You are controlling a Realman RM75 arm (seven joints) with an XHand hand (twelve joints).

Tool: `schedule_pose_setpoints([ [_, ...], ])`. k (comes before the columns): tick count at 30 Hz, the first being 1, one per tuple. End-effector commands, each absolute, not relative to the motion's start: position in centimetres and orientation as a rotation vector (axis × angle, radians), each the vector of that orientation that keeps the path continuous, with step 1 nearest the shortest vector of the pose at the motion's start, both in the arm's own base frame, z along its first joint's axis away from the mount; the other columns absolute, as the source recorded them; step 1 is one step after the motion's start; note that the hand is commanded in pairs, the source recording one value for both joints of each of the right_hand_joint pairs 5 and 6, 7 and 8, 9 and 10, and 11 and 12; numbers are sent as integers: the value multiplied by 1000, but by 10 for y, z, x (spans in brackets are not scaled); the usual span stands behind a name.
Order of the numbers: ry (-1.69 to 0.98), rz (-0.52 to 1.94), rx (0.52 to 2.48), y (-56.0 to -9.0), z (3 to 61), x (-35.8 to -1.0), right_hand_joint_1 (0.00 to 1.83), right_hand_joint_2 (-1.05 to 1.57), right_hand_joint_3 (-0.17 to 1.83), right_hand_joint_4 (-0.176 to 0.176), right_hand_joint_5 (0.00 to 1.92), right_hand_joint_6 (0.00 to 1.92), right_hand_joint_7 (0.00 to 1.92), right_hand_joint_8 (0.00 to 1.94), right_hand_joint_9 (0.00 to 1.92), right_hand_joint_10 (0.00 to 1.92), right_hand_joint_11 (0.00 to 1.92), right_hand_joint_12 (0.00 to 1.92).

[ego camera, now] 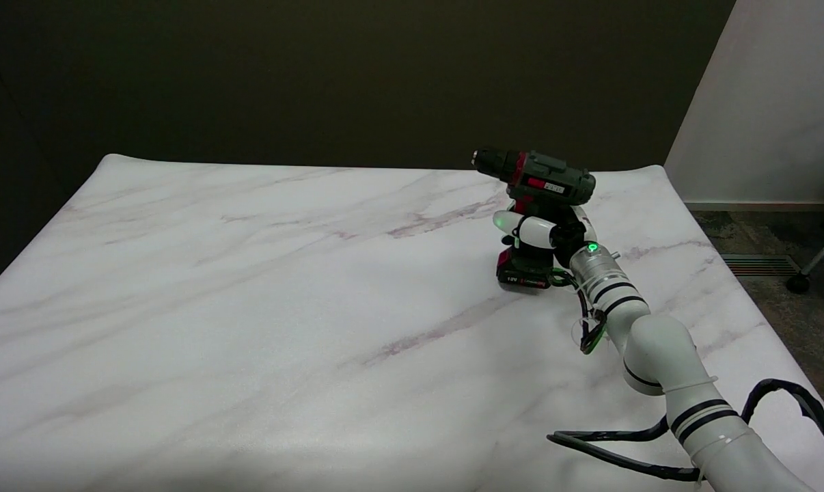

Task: Pick up the power screwdriver.

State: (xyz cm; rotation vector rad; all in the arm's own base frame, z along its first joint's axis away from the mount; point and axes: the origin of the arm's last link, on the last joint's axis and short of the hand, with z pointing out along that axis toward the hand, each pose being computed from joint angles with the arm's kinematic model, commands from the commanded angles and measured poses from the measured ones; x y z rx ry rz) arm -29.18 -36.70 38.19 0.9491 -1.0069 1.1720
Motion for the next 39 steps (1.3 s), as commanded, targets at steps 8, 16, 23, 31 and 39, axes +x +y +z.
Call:
schedule_pose_setpoints([
  [8,-981,1226,1022,-374,377,-261,1274,1571,253,47,1907,1907,1920,1920,1920,1920,1920,1920],
  [16,-994,1236,1018,-375,377,-261,1314,1444,234,176,901,901,1920,1920,1920,1920,1920,1920],
  [23,-1024,1267,995,-375,377,-263,1323,1427,240,176,901,901,1920,1920,1920,1920,1920,1920],
  [31,-1029,1277,995,-375,376,-262,1291,1511,229,-112,1477,1477,1920,1920,1920,1920,1920,1920],
  [39,-1032,1281,994,-376,375,-262,1288,1509,227,14,1920,1920,1920,1920,1920,1920,1920,1920],
])
